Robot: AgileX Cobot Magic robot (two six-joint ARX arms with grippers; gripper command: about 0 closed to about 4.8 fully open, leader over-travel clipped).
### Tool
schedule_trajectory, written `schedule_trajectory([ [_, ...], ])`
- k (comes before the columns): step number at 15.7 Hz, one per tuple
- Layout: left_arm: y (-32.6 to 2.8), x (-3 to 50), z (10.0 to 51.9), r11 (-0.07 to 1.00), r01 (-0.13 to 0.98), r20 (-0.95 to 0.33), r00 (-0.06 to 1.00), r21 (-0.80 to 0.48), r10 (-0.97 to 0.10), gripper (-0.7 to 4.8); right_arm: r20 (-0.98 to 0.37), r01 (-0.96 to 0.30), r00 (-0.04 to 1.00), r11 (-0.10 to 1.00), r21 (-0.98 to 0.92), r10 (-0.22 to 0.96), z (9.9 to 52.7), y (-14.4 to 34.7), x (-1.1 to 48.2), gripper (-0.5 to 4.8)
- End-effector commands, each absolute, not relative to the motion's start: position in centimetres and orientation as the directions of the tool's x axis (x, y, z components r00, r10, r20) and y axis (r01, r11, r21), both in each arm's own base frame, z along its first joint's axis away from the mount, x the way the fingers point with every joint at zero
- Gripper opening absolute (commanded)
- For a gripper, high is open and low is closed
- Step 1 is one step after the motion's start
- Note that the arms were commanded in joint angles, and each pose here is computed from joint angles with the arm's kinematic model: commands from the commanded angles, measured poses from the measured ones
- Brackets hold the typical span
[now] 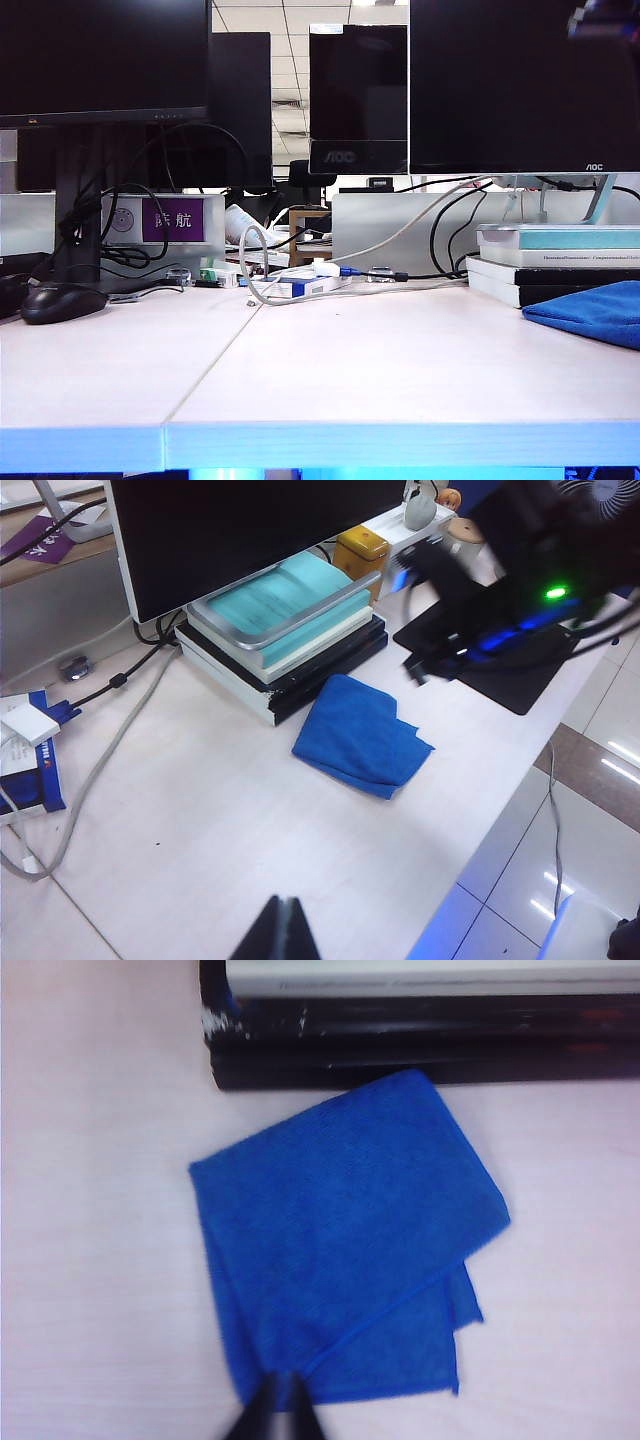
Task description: Wipe the table from right to left using the rag.
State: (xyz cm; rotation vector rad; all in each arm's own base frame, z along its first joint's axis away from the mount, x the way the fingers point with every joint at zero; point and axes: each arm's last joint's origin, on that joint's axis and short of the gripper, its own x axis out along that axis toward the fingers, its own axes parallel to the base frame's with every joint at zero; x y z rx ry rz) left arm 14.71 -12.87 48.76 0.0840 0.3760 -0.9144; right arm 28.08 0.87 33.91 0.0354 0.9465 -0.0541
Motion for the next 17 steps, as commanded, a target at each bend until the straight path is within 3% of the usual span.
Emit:
schedule_trajectory([
  [1, -12.8, 14.6, 49.1, 0.605, 0.792, -0.329, 0.553, -0.079, -0.766, -0.06, -0.841, 0.007, 0.540, 0.999, -0.044, -0.040, 32.2, 1.0, 29.8, 1.80],
  [2, -12.8, 14.6, 49.1, 0.605, 0.792, -0.329, 0.553, -0.079, -0.766, -0.06, -0.896, 0.003, 0.435, 0.996, -0.093, -0.085, 28.7, 0.9, 32.3, 1.80],
  [5, -12.8, 14.6, 49.1, 0.605, 0.792, -0.329, 0.553, -0.079, -0.766, -0.06, -0.932, -0.004, 0.349, 0.995, -0.101, -0.093, 25.6, 0.9, 34.0, 1.79],
  [6, -12.8, 14.6, 49.1, 0.605, 0.792, -0.329, 0.553, -0.079, -0.766, -0.06, -0.947, -0.008, 0.306, 0.995, -0.102, -0.095, 23.4, 0.9, 35.2, 1.55],
  [10, -12.8, 14.6, 49.1, 0.606, 0.792, -0.329, 0.553, -0.080, -0.766, -0.06, -0.945, 0.000, 0.313, 0.995, -0.102, -0.097, 20.5, 0.8, 37.2, 1.47],
  [14, -12.8, 14.6, 49.1, 0.606, 0.792, -0.330, 0.553, -0.079, -0.765, -0.06, -0.961, 0.022, 0.253, 0.994, -0.107, -0.109, 18.5, -0.3, 37.7, 1.43],
  [15, -12.8, 14.6, 49.1, 0.605, 0.792, -0.329, 0.553, -0.079, -0.766, -0.06, -0.967, 0.023, 0.229, 0.994, -0.110, -0.112, 18.0, -0.4, 37.6, 0.51],
  [16, -12.9, 14.7, 49.1, 0.606, 0.792, -0.331, 0.552, -0.079, -0.765, -0.06, -0.970, 0.021, 0.215, 0.994, -0.109, -0.111, 17.9, -0.4, 37.5, 0.07],
  [17, -12.9, 14.7, 49.1, 0.606, 0.792, -0.331, 0.552, -0.079, -0.765, -0.06, -0.972, 0.020, 0.205, 0.994, -0.109, -0.110, 17.9, -0.4, 37.4, -0.06],
])
